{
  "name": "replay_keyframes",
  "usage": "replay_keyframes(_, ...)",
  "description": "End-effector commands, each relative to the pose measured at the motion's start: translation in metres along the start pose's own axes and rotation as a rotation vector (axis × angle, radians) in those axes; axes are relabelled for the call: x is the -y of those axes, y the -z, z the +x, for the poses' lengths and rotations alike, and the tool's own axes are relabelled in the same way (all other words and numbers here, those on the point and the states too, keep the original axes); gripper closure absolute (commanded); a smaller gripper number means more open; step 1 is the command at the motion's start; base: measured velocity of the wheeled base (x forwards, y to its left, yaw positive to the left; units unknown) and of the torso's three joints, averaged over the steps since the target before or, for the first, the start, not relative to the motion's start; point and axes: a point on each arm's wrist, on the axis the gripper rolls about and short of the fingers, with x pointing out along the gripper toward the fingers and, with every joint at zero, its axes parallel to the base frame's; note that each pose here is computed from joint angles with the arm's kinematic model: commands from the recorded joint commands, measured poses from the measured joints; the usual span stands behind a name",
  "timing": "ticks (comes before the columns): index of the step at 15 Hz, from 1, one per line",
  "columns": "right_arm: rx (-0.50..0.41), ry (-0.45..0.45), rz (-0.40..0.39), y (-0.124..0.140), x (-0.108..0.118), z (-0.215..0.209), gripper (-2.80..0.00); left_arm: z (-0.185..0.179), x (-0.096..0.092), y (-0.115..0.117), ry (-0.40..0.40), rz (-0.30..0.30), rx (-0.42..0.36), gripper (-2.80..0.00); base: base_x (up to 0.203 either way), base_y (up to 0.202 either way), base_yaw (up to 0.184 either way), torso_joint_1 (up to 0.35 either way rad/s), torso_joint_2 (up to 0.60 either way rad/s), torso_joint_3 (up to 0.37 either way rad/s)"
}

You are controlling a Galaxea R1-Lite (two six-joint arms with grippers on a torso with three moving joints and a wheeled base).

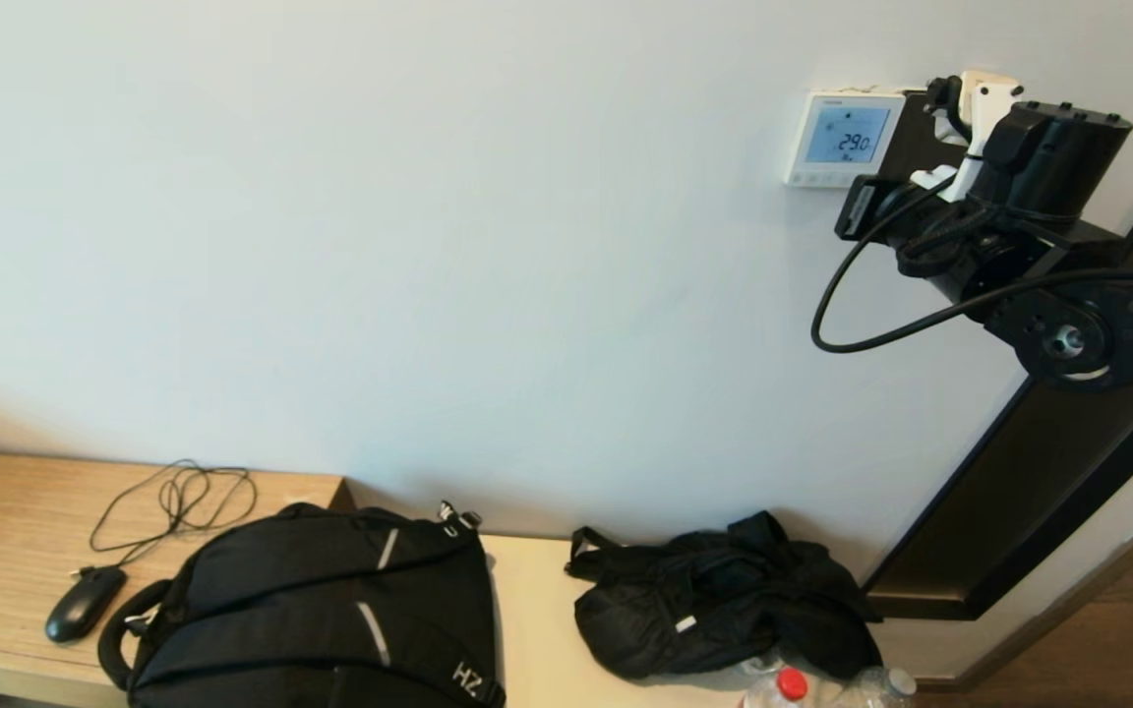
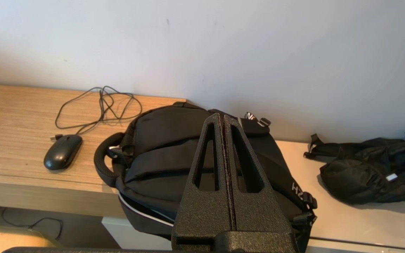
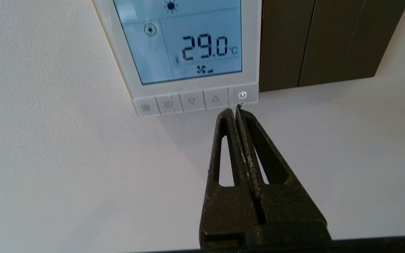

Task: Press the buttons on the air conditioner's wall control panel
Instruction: Turn off the central air conditioner

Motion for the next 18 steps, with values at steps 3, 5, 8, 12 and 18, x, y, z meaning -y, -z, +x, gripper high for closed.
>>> replay_keyframes(3, 0.006, 0.034, -0.004, 0.003, 0.008, 0.009, 0.00, 0.000, 0.000, 0.000, 0.000, -0.001, 0.001, 0.00, 0.000, 0.000, 0.000, 0.000, 0.00, 0.000)
replay_keyframes(5, 0.003, 0.036, -0.005, 0.006, 0.007, 0.011, 0.00, 0.000, 0.000, 0.000, -0.001, -0.001, 0.001, 0.00, 0.000, 0.000, 0.000, 0.000, 0.00, 0.000)
replay_keyframes(8, 0.002, 0.047, -0.007, 0.008, 0.007, 0.012, 0.00, 0.000, 0.000, 0.000, 0.000, -0.001, 0.001, 0.00, 0.000, 0.000, 0.000, 0.000, 0.00, 0.000)
replay_keyframes(12, 0.003, 0.064, -0.010, 0.009, 0.013, 0.015, 0.00, 0.000, 0.000, 0.000, -0.001, -0.001, 0.000, 0.00, 0.000, 0.000, 0.000, 0.000, 0.00, 0.000)
replay_keyframes(18, 0.003, 0.067, -0.010, 0.009, 0.014, 0.017, 0.00, 0.000, 0.000, 0.000, -0.001, -0.001, 0.000, 0.00, 0.000, 0.000, 0.000, 0.000, 0.00, 0.000)
